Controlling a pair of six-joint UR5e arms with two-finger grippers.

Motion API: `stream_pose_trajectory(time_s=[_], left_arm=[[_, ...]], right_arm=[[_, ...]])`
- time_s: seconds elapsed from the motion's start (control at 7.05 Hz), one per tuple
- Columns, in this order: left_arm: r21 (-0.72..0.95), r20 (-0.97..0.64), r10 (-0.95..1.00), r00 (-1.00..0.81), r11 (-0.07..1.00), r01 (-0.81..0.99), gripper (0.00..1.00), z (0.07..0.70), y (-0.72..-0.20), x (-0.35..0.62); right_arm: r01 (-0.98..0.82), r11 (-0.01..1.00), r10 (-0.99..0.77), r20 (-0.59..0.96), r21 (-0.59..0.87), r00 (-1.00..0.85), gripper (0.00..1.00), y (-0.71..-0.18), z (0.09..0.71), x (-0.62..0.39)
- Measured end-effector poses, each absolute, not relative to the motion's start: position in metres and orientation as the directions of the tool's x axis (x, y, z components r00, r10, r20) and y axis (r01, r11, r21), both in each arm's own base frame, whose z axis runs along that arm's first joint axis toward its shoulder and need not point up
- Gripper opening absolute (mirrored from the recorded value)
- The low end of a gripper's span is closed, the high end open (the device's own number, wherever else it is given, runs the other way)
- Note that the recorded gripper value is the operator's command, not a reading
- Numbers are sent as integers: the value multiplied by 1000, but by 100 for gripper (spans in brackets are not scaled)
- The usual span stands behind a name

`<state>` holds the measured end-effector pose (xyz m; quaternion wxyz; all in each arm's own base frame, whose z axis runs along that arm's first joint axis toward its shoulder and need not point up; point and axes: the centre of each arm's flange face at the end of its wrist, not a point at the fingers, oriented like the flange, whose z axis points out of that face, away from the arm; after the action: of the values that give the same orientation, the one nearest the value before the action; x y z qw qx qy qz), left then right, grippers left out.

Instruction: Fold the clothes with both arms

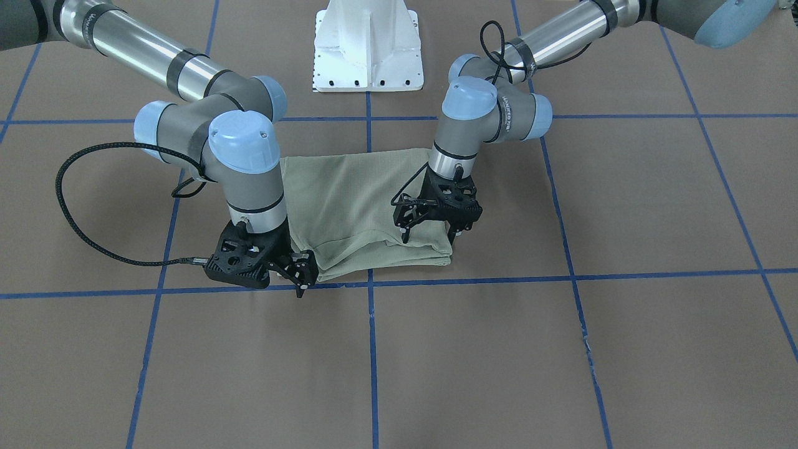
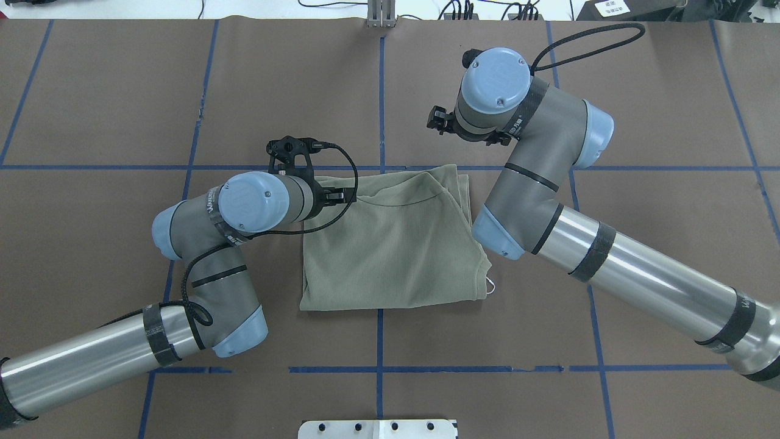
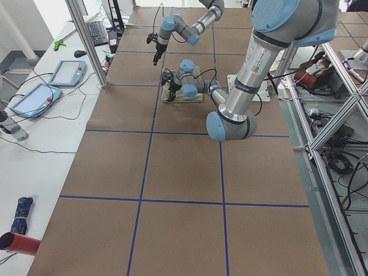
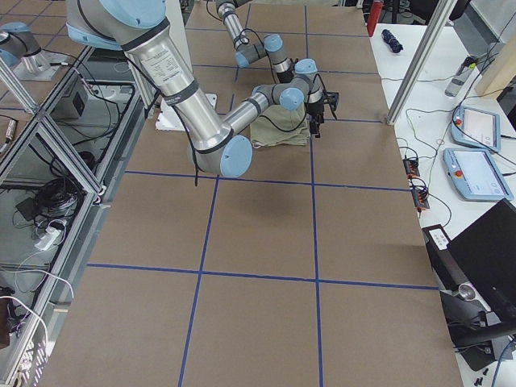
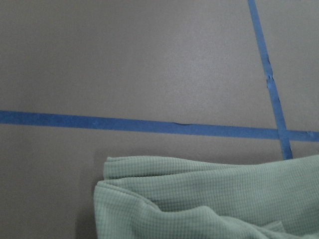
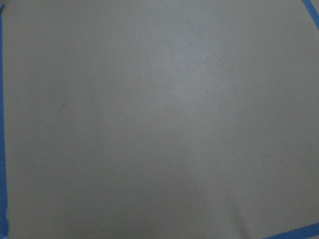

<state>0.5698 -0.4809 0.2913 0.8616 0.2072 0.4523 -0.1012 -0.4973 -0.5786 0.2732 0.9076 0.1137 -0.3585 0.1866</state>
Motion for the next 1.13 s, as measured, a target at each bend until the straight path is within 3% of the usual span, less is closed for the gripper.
stream_pose_trajectory(time_s=[0.57, 0.85, 1.13], left_arm=[[344, -753, 5, 658, 855, 387, 100, 321, -559, 513], [385, -721, 81, 688, 873, 300, 100, 306, -575, 463], [448, -644, 204, 737, 882, 147, 100, 290, -575, 360]], right_arm=[[-399, 914, 246, 684, 73, 687, 100, -576, 284, -496], [-294, 951, 155, 676, 95, 721, 100, -582, 290, -473], [-161, 980, 50, 641, 115, 766, 100, -589, 308, -386]])
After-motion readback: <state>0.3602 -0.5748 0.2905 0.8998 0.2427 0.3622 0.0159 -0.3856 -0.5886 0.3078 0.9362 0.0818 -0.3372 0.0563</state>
